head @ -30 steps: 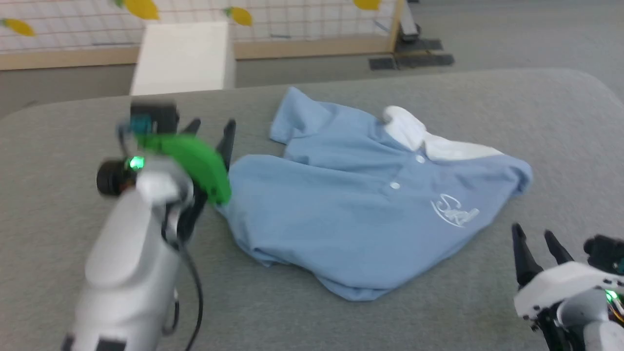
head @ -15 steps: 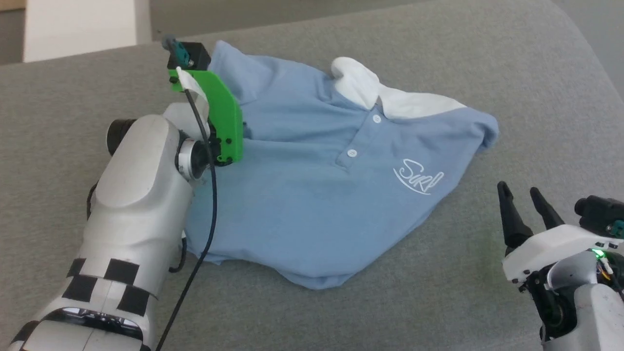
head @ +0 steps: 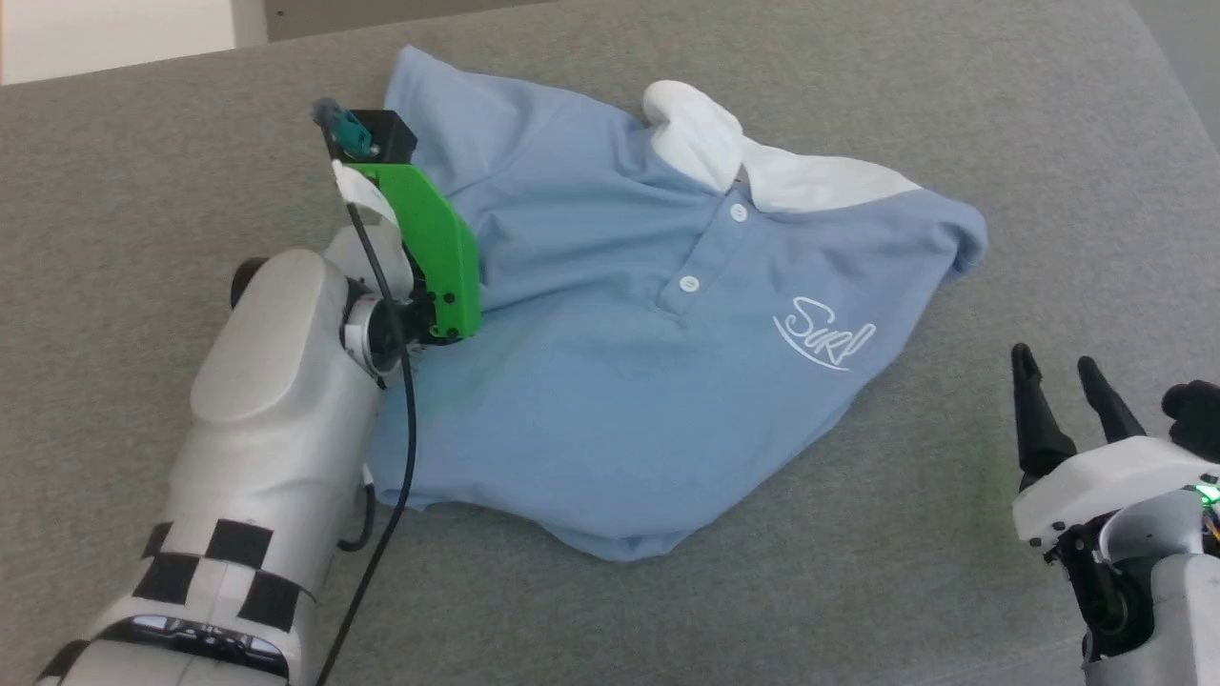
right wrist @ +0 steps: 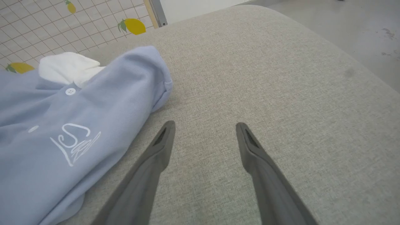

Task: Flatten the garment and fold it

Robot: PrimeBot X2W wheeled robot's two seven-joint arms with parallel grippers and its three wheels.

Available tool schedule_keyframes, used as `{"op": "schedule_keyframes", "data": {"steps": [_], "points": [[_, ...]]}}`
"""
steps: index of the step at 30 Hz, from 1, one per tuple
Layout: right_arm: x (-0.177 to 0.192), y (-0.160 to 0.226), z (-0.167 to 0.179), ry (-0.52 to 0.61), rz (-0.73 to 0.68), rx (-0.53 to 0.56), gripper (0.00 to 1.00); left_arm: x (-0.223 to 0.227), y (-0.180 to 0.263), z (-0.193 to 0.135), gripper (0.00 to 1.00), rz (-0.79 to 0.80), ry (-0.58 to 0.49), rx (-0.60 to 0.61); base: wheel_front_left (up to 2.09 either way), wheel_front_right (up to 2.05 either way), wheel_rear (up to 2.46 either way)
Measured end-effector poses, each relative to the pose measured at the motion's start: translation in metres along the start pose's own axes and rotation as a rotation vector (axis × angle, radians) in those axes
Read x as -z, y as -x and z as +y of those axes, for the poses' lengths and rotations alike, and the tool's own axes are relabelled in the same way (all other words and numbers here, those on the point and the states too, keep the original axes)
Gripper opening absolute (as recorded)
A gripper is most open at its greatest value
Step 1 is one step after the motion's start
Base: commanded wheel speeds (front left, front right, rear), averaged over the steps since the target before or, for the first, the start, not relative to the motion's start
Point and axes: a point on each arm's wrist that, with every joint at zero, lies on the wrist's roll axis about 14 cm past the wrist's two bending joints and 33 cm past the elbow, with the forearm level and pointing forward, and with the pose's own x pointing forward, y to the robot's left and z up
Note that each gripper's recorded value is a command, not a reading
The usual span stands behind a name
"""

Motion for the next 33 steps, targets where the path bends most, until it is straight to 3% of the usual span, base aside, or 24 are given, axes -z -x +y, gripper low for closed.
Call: {"op": "schedule_keyframes", "data": {"steps": [8, 12, 19, 28, 29, 30, 33], "points": [[-0.008, -0.006, 0.021, 0.015, -0.008, -0.06, 1.0, -0.025, 0.048, 0.013, 0.0, -0.234, 0.072, 0.019, 0.0, 0.0, 0.0], [-0.007, -0.002, 0.037, 0.011, 0.001, -0.108, 1.0, -0.013, 0.079, 0.027, 0.0, -0.294, 0.104, -0.003, 0.0, 0.0, 0.0], [-0.014, 0.004, 0.069, 0.006, -0.017, -0.208, 1.0, 0.08, 0.126, 0.04, 0.0, -0.221, 0.253, -0.056, 0.0, 0.0, 0.0], [-0.027, 0.013, 0.11, 0.018, -0.033, -0.328, 1.0, 0.183, 0.171, 0.007, 0.0, -0.121, 0.483, -0.054, 0.0, 0.0, 0.0], [-0.028, 0.014, 0.112, 0.02, -0.032, -0.334, 1.0, 0.183, 0.175, 0.009, 0.15, -0.145, 0.493, -0.067, 0.0, 0.0, 0.0], [-0.027, 0.015, 0.115, 0.024, -0.026, -0.341, 1.0, 0.177, 0.181, 0.013, 1.0, -0.195, 0.502, -0.081, 0.0, 0.0, 0.0], [-0.023, 0.018, 0.118, 0.035, 0.0, -0.354, 1.0, 0.141, 0.207, 0.032, 1.0, -0.417, 0.484, -0.144, 0.0, 0.0, 0.0]]}}
